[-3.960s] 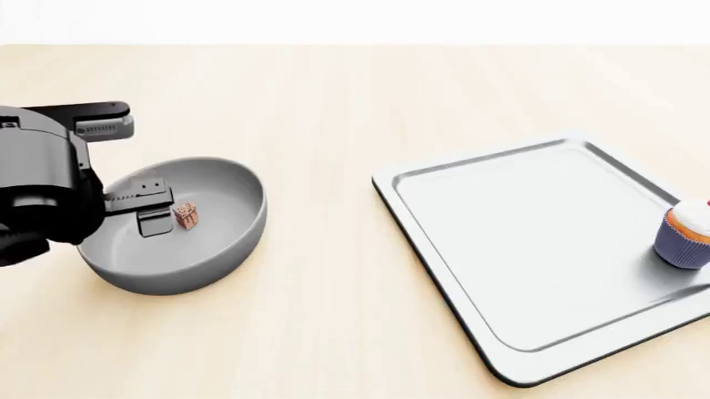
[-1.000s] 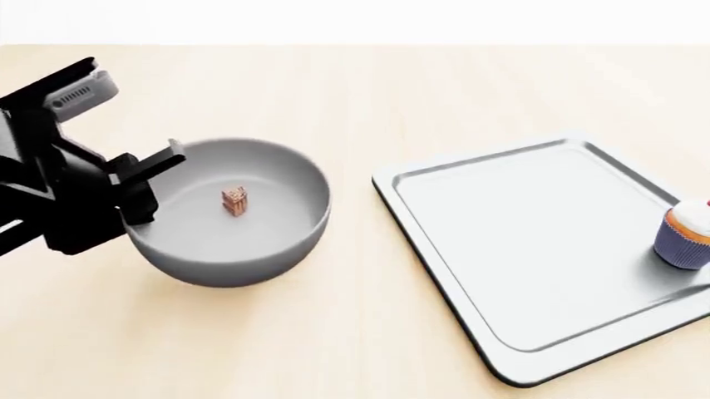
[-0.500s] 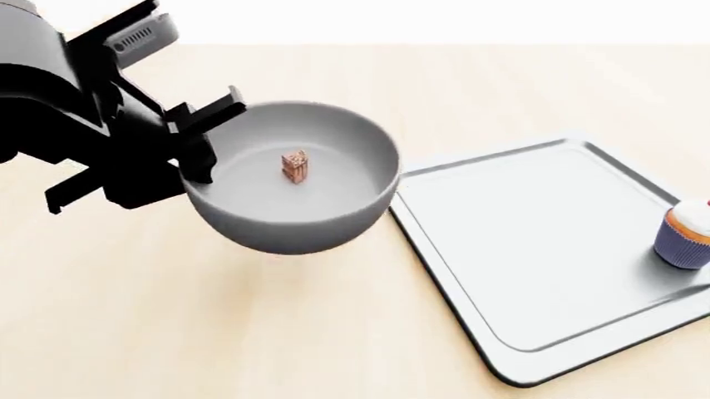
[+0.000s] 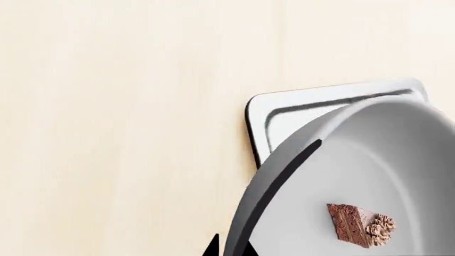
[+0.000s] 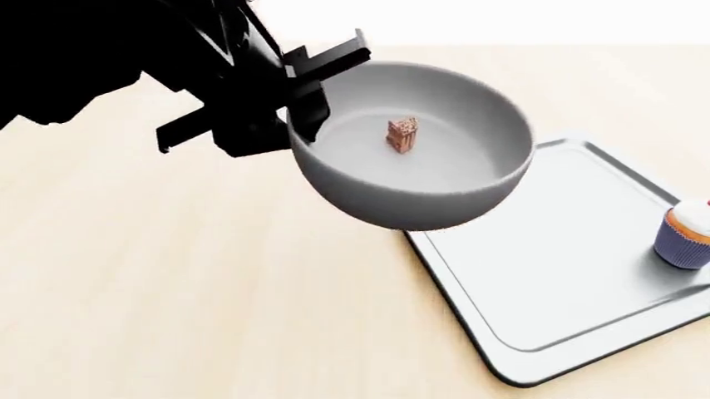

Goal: Pick up the bowl with cake and place it on the tray. Pick up the cupcake and place it on the tray.

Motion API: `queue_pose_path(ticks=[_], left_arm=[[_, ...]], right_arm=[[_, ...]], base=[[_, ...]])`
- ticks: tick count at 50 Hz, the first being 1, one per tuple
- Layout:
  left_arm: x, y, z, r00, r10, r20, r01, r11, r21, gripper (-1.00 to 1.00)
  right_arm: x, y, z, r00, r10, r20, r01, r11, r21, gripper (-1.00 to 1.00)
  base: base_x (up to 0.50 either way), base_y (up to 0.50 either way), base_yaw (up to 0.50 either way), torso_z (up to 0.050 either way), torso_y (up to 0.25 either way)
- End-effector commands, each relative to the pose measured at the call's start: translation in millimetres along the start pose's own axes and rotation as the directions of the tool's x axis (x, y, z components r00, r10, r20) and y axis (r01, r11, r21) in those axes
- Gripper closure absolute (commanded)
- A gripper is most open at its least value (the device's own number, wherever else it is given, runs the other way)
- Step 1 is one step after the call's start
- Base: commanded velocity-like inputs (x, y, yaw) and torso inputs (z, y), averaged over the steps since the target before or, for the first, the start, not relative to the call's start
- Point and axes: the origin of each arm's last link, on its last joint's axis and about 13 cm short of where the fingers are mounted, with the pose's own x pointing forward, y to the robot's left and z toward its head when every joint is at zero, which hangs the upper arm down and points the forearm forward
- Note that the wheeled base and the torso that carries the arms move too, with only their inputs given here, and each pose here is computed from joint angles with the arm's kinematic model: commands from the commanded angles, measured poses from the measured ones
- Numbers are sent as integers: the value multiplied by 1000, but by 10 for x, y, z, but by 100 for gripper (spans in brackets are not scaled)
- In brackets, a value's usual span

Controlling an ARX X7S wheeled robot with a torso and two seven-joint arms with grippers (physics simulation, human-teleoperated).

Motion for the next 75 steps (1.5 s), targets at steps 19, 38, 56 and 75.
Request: queue_pose_path(ticks=[19, 38, 56, 75], left_arm=[[620, -588, 204, 970, -222, -95, 218, 975, -49, 100], [1040, -486, 124, 950, -309, -42, 305, 949, -81, 100], [1183, -560, -26, 941, -338, 14, 339, 941, -12, 100], [1452, -544, -276, 970, -240, -28, 241, 970, 24, 100]], right_arm=[[-80, -66, 77, 999, -10, 31, 9, 999, 35, -100], [-83, -59, 82, 999, 1, 34, -2, 999, 41, -100], [-77, -41, 67, 999, 16, 29, -18, 999, 45, -100], [-68, -29, 66, 999, 28, 31, -29, 999, 46, -100]], base=[[0, 0, 0, 0, 0], [0, 0, 0, 0, 1], [0, 0, 0, 0, 1], [0, 0, 0, 0, 1]])
